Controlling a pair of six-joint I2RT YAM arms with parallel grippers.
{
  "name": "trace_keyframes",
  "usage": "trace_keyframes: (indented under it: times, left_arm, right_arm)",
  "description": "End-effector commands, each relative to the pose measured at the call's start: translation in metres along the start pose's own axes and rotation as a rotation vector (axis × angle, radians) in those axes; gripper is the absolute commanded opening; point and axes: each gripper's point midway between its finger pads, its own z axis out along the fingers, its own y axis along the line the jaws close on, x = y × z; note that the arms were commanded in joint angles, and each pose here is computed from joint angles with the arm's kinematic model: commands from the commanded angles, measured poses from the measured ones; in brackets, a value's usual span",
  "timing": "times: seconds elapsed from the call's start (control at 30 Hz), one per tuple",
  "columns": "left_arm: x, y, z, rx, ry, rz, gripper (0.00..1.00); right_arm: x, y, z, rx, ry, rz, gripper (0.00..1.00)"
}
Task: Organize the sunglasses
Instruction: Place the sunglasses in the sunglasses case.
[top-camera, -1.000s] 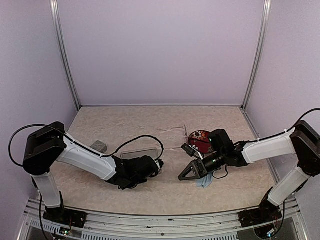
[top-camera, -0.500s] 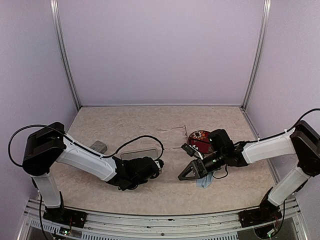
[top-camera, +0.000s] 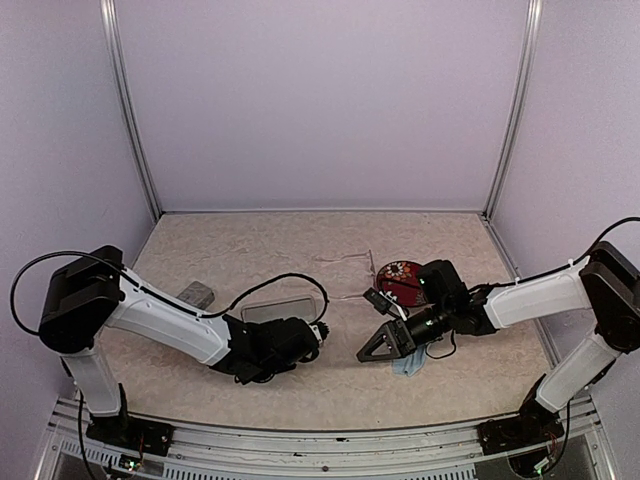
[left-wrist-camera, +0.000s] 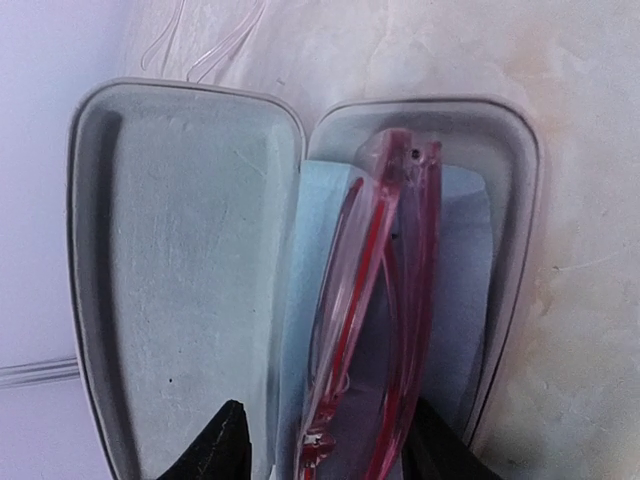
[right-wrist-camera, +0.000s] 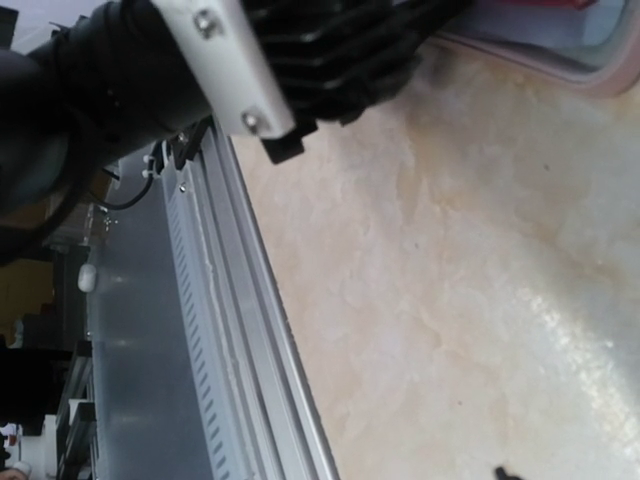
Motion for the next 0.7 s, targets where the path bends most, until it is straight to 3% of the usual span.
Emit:
trace_keyframes:
  times: [0.0, 0.23, 0.67]
  left_arm:
    - [0.0, -0.005, -0.012, 0.041, -0.018, -0.024, 0.52]
    - [0.004, -0.012, -0.022, 0.058, -0.024, -0.048, 0.55]
    - [-0.01, 0.006, -0.056, 0.126, -0.152, -0.224, 0.68]
  right_arm:
    - [0.0, -0.003, -0.002, -0.002, -0.01, 0.002, 0.72]
    - [-0.002, 0.0, -0.003, -0.003, -0.015, -0.006, 0.72]
    - [-0.01, -0.002, -0.003, 0.018, -0.032, -0.017, 0.72]
